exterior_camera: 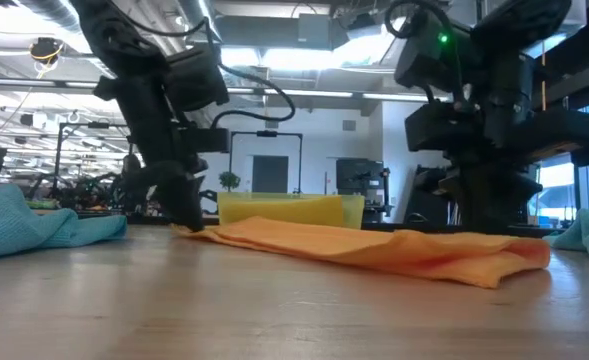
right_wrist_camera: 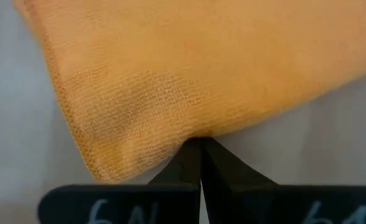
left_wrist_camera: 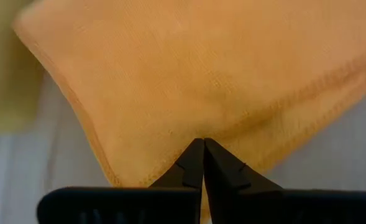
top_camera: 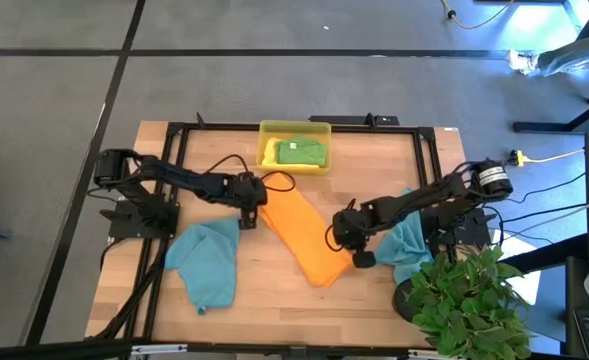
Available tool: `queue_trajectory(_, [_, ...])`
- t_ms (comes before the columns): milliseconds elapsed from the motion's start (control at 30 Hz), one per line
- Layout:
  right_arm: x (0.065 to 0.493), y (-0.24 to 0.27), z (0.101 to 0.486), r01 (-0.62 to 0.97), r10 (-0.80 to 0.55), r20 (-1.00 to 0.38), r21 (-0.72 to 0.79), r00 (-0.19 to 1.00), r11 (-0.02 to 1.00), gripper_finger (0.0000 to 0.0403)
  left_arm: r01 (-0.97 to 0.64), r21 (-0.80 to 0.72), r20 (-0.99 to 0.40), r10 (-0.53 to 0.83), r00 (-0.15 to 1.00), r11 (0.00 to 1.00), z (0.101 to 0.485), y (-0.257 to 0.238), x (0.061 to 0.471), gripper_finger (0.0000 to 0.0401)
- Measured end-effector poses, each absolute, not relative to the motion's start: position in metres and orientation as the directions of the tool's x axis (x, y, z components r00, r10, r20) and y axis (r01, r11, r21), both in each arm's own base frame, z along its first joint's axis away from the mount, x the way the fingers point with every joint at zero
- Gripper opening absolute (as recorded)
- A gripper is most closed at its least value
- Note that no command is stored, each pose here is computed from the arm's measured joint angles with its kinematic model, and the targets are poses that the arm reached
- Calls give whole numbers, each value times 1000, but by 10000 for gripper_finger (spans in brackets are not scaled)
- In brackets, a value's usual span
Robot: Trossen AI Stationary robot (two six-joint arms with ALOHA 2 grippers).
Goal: Fold microfiber towels
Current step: Fold the orange towel
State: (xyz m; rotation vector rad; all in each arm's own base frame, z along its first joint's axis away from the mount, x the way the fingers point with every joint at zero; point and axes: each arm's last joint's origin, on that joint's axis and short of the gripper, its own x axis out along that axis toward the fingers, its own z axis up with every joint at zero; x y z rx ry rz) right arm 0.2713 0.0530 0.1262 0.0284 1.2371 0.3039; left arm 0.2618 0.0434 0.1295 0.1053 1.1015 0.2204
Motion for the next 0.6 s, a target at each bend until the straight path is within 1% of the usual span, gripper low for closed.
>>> queue_trajectory(67, [274, 58, 127, -234, 280, -909, 213, 308, 949, 3, -119, 205, -852, 237, 466, 971, 130, 46, 266, 10])
queue_trajectory(167, [278, 70, 130, -310, 403, -854, 305, 331, 901, 4, -110, 220, -830, 246, 501, 969, 132, 48, 269, 16])
queue_trajectory(233, [282, 76, 134, -356, 451, -814, 325, 367, 876, 5, -103, 227, -821, 247, 515, 968, 133, 48, 271, 20])
queue_trajectory(400, [292, 91, 135, -428, 486, -754, 299, 442, 853, 6, -79, 238, -811, 243, 532, 968, 138, 47, 275, 25])
queue_trajectory(500, [298, 95, 132, -442, 480, -751, 277, 454, 853, 6, -48, 217, -811, 207, 547, 975, 144, 43, 280, 27])
queue_trajectory(600, [301, 95, 135, -470, 453, -775, 231, 440, 852, 6, -6, 221, -805, 186, 563, 975, 155, 35, 285, 28])
